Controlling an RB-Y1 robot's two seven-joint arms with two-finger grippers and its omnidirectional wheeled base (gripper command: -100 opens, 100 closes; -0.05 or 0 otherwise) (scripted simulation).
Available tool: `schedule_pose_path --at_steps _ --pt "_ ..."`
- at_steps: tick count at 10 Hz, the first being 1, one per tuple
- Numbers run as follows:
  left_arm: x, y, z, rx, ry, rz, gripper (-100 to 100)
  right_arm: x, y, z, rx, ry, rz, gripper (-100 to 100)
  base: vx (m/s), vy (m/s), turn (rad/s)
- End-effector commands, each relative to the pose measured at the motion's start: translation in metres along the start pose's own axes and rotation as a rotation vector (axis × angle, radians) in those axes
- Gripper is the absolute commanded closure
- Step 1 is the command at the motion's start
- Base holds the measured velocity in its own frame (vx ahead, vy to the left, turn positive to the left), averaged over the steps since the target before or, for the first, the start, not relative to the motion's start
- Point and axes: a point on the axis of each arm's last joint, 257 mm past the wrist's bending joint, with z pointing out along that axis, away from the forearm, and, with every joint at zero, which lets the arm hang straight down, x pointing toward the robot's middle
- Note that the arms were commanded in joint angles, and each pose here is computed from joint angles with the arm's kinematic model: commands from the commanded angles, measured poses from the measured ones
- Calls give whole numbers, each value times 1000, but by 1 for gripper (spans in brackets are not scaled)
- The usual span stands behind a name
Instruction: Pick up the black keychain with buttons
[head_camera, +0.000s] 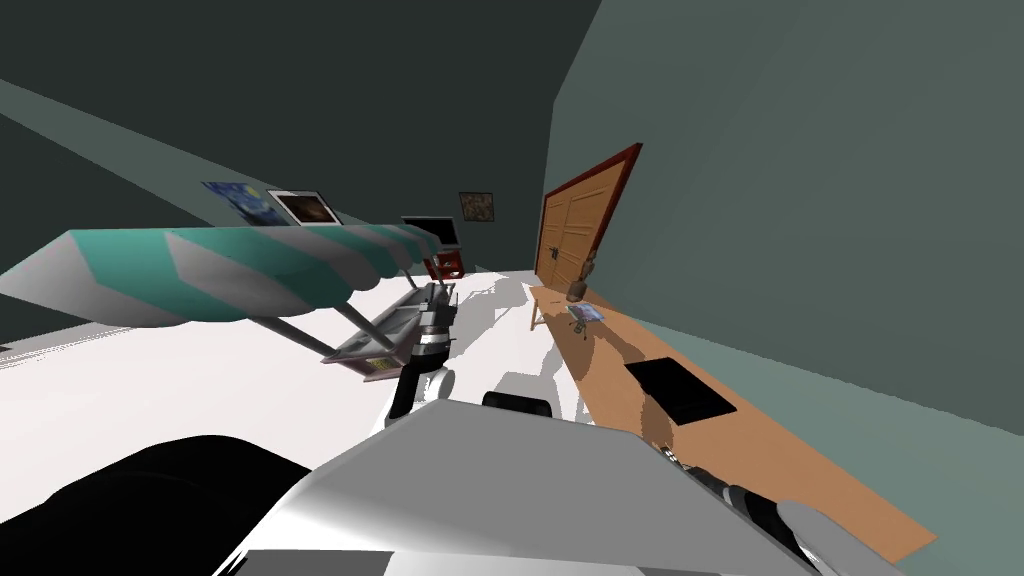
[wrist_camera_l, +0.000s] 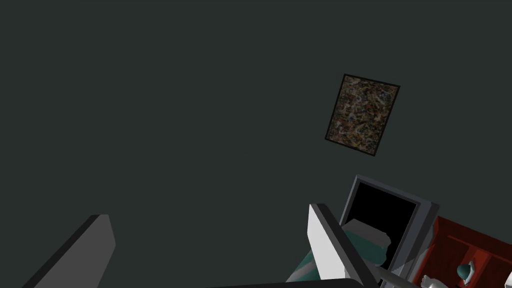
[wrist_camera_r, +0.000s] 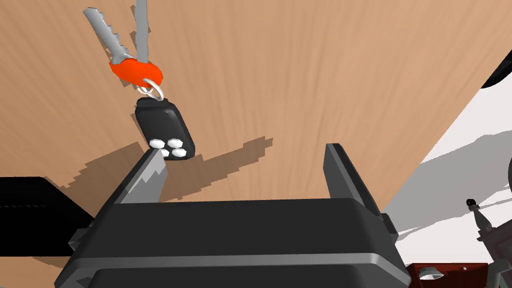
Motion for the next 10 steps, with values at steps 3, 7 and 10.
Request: schedule_pose_path --at_steps 3,7,10 --pt "0 0 0 0 0 0 0 55 -16 -8 30 127 -4 -100 62 -28 143" --pt "0 0 0 0 0 0 0 77 -20 -13 40 177 -5 -100 37 -17 77" --pt "0 0 0 0 0 0 0 88 -6 2 43 175 7 -100 9 -37 52"
